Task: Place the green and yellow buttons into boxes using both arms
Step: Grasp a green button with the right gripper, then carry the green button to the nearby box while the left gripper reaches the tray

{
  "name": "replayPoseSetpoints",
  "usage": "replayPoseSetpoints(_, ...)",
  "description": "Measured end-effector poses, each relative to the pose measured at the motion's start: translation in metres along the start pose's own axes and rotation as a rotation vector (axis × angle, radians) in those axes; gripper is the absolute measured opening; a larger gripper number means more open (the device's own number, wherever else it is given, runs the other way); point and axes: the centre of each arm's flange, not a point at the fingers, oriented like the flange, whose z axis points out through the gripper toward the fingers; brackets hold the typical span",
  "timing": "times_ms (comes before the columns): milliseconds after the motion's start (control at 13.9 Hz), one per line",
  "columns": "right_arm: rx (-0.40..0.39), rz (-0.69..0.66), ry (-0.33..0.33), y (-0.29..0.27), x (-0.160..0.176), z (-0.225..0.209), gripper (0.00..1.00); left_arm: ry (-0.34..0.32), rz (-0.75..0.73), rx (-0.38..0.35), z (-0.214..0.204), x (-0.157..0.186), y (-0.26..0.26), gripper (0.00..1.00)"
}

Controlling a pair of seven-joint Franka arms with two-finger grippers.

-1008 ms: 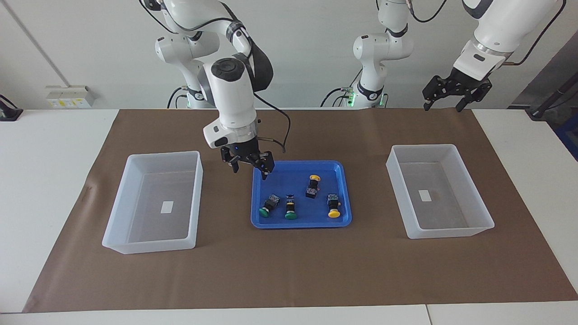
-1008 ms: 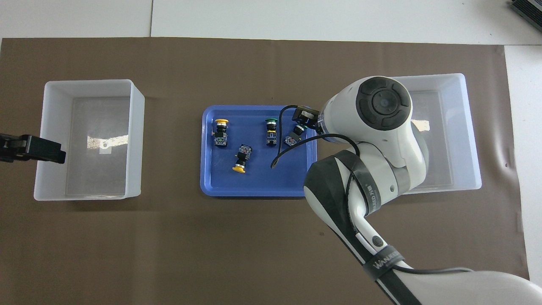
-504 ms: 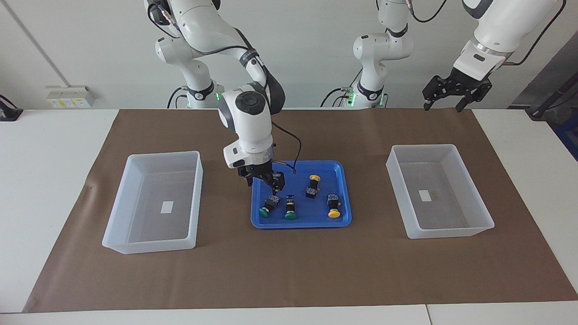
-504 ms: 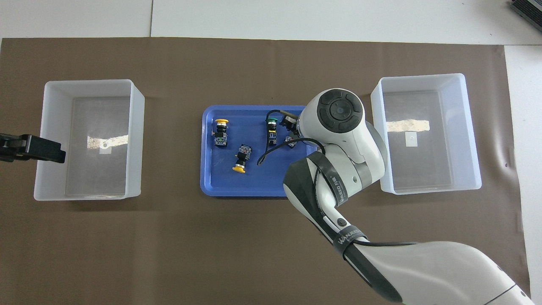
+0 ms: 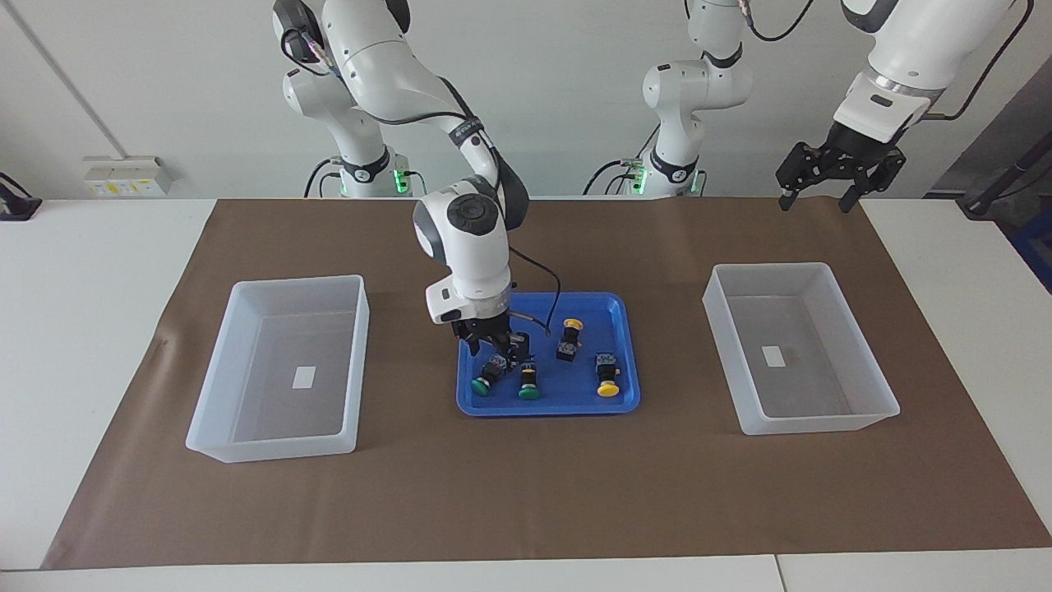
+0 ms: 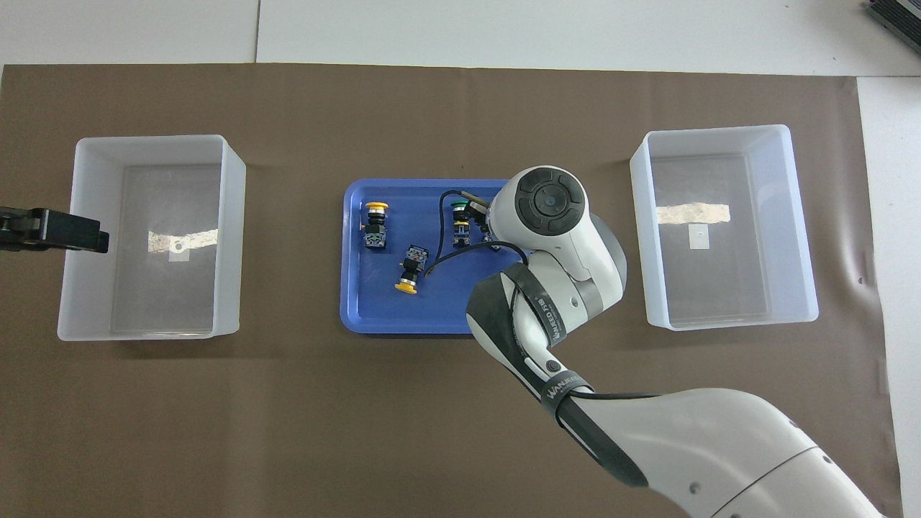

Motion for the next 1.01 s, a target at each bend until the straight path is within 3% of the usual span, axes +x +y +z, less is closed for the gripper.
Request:
replayPoseSetpoints(360, -0.004, 0.012, -0.002, 0.003, 0.003, 0.015, 0.74, 0.0, 0.0, 0.001, 0.015, -0.001, 0.0, 1.0)
replayPoseSetpoints(432, 0.001, 0.014, 0.0, 0.002, 0.003, 0.018, 0.67, 0.0, 0.001, 0.001, 0.014, -0.002, 0.001, 1.0)
replayPoseSetpoints(504, 0.007, 0.018, 0.003, 0.002, 0.003, 0.02, 0.67, -0.002, 0.004, 0.001, 0.015, -0.003, 0.003, 1.0)
replayPoseSetpoints(576, 0.015, 0.02, 0.007, 0.003, 0.002, 0.024, 0.56, -0.005, 0.006, 0.001, 0.017, -0.005, 0.004, 1.0)
replayPoseSetpoints(720, 0.017, 0.021, 0.007, 0.004, 0.0, 0.03, 0.52, 0.0, 0.007, 0.002, 0.02, -0.006, 0.005, 1.0)
replayPoseSetpoints(792, 0.02, 0.02, 0.008, 0.004, -0.001, 0.03, 0.42, 0.008, 0.007, 0.003, 0.022, -0.006, 0.005, 1.0)
replayPoseSetpoints(1008, 0.025, 0.013, 0.01, 0.0, -0.005, 0.028, 0.41, 0.033, 0.005, 0.005, 0.033, -0.006, 0.007, 1.0)
